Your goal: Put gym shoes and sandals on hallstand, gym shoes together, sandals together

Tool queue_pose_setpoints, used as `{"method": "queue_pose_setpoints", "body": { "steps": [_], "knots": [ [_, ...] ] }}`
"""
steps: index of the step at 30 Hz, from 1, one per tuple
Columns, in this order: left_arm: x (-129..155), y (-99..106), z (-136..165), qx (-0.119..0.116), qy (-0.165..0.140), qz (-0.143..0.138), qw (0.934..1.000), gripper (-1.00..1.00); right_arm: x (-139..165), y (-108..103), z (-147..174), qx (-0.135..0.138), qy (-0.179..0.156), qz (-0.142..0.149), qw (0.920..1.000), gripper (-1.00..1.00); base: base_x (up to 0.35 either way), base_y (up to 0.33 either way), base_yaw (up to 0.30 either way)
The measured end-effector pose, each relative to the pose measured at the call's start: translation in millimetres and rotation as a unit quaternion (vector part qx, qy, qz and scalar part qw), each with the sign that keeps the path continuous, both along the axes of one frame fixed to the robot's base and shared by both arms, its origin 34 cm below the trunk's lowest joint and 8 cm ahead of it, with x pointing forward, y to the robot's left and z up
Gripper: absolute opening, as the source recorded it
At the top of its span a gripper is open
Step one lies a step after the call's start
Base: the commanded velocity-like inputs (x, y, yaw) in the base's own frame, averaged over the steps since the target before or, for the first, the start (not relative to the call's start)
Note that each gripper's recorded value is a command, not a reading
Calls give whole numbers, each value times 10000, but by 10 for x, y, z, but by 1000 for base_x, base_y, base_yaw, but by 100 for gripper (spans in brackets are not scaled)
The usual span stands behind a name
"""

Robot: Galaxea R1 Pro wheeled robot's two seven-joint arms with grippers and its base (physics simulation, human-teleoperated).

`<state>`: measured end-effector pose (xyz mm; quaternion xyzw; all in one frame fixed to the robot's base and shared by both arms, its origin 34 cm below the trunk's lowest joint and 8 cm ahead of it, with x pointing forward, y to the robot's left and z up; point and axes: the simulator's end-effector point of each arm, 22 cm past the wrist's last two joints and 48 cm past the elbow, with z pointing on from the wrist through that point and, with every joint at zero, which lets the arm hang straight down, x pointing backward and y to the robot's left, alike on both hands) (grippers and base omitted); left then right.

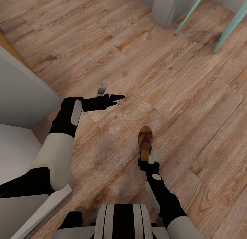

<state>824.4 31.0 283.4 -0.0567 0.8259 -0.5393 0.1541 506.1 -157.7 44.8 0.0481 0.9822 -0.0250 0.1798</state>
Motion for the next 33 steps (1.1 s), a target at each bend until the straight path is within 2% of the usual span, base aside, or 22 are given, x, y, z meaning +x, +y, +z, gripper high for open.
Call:
{"method": "queue_pose_setpoints", "body": {
  "steps": [24,33],
  "knots": [
    [13,14,7,22,-22,2,10000,100,4,-13,2,-14,0,-16,10000,-100,0,0,0],
    [14,22,6,23,-18,8,10000,100,93,-18,48,-9,-105,-37,9999,-100,0,0,0]
  ]
}}
